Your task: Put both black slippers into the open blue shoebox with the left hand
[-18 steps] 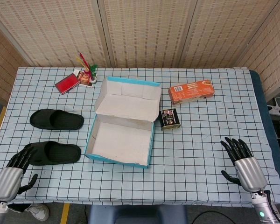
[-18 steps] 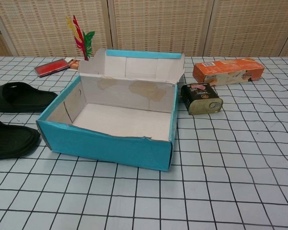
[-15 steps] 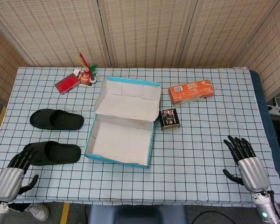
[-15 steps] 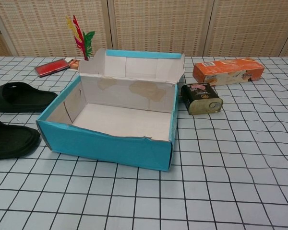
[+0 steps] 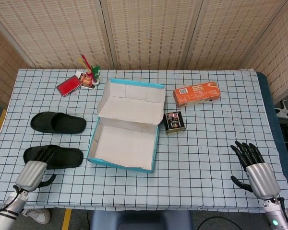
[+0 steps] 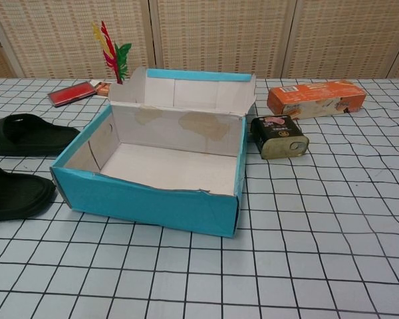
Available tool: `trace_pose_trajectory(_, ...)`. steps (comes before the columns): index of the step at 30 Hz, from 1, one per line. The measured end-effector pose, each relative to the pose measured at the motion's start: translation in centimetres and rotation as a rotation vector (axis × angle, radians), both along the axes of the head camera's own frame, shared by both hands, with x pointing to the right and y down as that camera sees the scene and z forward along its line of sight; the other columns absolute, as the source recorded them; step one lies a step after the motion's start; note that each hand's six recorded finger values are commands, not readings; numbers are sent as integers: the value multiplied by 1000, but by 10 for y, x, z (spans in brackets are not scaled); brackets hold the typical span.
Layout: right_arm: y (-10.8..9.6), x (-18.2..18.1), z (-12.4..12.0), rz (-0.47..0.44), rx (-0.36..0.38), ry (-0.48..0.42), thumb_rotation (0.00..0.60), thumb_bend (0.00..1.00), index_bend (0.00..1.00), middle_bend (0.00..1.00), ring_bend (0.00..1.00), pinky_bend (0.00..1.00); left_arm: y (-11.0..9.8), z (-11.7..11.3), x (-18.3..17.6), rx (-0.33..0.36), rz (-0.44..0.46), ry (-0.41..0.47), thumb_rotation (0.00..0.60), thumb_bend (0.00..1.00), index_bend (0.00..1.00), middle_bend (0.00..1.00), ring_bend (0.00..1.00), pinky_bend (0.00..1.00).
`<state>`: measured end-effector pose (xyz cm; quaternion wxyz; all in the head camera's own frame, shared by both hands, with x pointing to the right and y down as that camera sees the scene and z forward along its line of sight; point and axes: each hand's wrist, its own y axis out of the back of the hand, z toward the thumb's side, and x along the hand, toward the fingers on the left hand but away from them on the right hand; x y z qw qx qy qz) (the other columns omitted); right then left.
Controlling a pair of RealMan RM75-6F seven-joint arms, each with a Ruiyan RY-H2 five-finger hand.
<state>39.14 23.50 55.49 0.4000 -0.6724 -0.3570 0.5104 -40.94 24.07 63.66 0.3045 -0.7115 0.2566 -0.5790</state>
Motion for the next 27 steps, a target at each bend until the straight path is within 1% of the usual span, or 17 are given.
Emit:
trace_pose_trajectory(3, 0, 2, 2, 2, -2, 21, 600, 106, 0, 0, 0, 0, -16, 10, 4, -1, 20, -42, 600, 364, 0, 0, 0, 19)
trace_pose_trajectory(7, 0, 2, 4, 5, -10, 30, 600, 106, 0, 0, 0, 0, -26, 21, 3, 6, 30, -100, 600, 366, 0, 0, 0, 3)
trace_pose_trajectory(14, -2, 3, -1, 21, 16, 33, 600, 106, 0, 0, 0, 0, -28, 43, 4, -58, 43, -142, 600, 373, 0, 0, 0, 1)
trace_pose_trajectory(22, -3, 5, -2, 21, 11, 24, 600, 106, 0, 0, 0, 0, -25, 53, 1, -125, 44, -195, 600, 373, 0, 0, 0, 2)
trace_pose_trajectory(27, -3, 4, -1, 18, 9, 26, 600, 106, 0, 0, 0, 0, -23, 53, -6, -165, 38, -227, 600, 373, 0, 0, 0, 3)
